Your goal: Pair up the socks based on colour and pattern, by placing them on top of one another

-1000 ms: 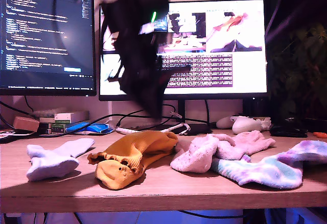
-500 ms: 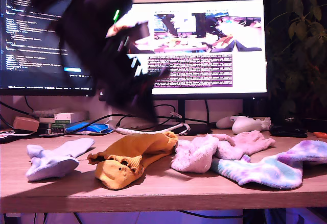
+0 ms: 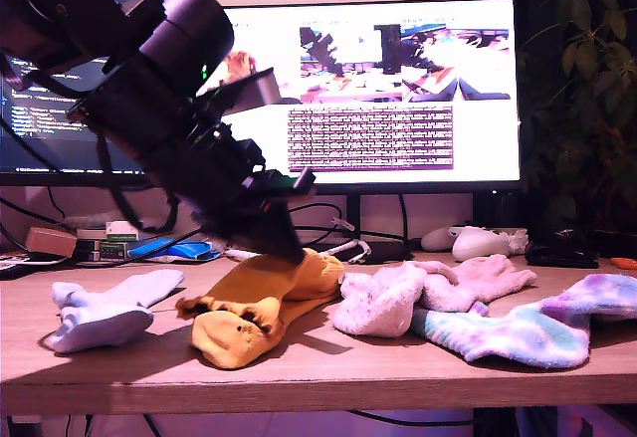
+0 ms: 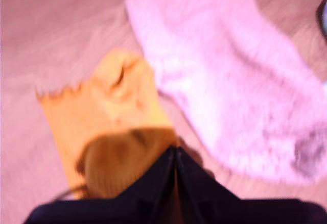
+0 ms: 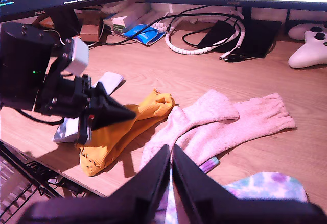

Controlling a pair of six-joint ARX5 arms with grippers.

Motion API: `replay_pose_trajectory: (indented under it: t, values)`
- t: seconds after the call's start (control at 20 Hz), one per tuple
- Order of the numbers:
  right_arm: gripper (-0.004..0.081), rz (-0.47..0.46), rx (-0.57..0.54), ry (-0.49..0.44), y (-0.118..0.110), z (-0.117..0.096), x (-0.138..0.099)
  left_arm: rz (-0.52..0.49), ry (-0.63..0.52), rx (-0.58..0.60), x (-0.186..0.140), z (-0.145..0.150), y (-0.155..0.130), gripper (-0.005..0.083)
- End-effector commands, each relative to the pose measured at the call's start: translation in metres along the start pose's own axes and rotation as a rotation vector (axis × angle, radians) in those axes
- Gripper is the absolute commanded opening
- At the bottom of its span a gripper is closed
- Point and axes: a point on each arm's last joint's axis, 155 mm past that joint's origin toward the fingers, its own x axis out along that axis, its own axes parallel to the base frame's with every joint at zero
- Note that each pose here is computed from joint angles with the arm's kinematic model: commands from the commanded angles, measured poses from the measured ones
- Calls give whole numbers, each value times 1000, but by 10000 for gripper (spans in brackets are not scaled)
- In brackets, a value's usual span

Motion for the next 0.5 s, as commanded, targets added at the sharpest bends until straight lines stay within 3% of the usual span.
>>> replay_pose_trajectory:
  t: [0.0, 0.2, 0.45]
  values:
    - [-11, 0, 6, 10, -1, -6, 3, -10, 58, -5, 12, -25, -1, -24]
    - [-11, 0, 6, 12, -1, -7, 3, -36, 141, -18, 25, -55, -4, -24]
    - [-11, -1, 6, 12, -1, -6, 3, 55, 209, -43, 21, -74, 24, -24]
